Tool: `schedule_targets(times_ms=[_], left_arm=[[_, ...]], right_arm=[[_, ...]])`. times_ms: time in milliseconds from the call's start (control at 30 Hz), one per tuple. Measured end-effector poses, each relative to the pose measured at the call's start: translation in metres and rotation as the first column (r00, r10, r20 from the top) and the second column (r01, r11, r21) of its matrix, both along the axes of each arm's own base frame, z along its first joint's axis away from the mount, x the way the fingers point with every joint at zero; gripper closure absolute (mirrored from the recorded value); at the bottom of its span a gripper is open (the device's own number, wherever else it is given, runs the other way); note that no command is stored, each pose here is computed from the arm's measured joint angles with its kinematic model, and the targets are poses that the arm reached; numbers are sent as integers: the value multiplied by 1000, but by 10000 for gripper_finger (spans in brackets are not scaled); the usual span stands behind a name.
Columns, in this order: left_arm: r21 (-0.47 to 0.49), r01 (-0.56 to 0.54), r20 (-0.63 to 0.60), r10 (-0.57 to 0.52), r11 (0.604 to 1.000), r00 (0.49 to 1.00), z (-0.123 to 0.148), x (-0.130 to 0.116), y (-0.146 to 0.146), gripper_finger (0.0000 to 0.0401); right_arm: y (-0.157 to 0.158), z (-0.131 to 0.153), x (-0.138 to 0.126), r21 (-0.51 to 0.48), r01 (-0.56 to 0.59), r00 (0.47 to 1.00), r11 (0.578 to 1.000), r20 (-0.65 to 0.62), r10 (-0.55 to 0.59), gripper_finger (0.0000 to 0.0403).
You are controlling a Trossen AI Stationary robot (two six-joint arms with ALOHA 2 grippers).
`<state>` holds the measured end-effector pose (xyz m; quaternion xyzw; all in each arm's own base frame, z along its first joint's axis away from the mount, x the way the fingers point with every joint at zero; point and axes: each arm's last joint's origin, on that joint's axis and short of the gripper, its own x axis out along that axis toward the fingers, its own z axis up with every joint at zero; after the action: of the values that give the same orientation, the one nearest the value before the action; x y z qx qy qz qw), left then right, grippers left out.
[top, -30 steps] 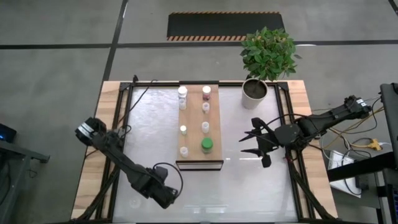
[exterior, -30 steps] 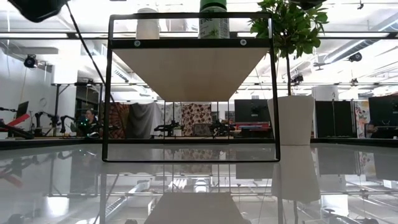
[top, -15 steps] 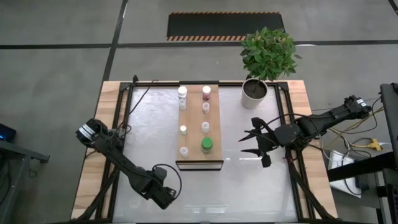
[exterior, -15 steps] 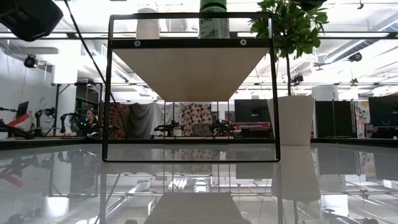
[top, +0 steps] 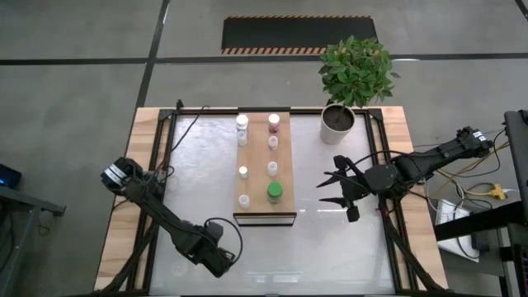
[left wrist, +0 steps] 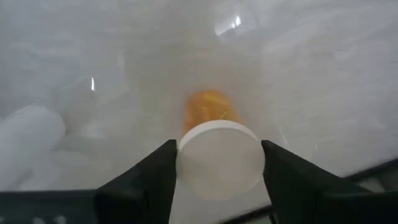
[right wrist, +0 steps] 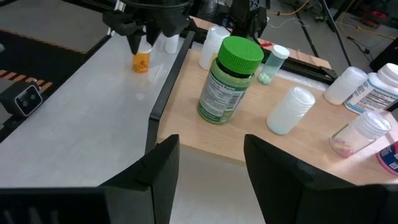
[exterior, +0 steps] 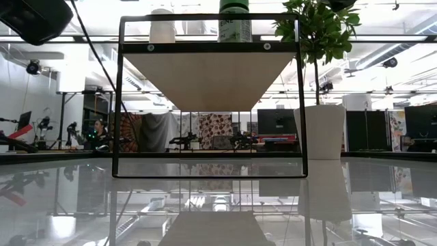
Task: Pick and place medicine bottles onto shelf by color
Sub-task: Put the orange pill bottle on the shelf
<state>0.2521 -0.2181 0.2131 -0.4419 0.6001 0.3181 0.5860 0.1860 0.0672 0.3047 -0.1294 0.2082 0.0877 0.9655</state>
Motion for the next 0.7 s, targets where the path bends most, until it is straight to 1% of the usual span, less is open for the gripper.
schedule_targets(times_ms=[133, 200, 267, 367, 433, 500, 567, 700], left_arm=[[-99, 65, 4, -65, 993, 998, 17, 1, -1, 216], [-141, 100, 28, -97, 985, 995, 29, 1, -2, 216], [-182, 160, 70, -149, 970, 986, 43, 3, -3, 216], [-269, 259, 141, -228, 928, 963, 68, 8, -6, 215], [-359, 306, 173, -260, 882, 950, 86, 12, -8, 215], [-413, 336, 184, -283, 846, 941, 101, 14, -7, 214], [-434, 363, 192, -310, 824, 931, 114, 14, -3, 214], [-440, 419, 174, -382, 795, 908, 138, 9, 9, 213]], right_arm=[[0, 0, 0, 0, 0, 1000, 1000, 0, 0, 232], [0, 0, 0, 0, 0, 1000, 1000, 0, 0, 232], [0, 0, 0, 0, 0, 1000, 1000, 1, 0, 232], [0, 0, 0, -1, 0, 1000, 1000, 1, 0, 232], [0, 0, 0, -1, 0, 1000, 1000, 1, 0, 232], [0, 0, 0, -1, 0, 1000, 1000, 1, 0, 232], [0, 0, 0, -1, 0, 1000, 1000, 1, 0, 232], [0, 1, 0, -1, 0, 1000, 1000, 6, 0, 232]])
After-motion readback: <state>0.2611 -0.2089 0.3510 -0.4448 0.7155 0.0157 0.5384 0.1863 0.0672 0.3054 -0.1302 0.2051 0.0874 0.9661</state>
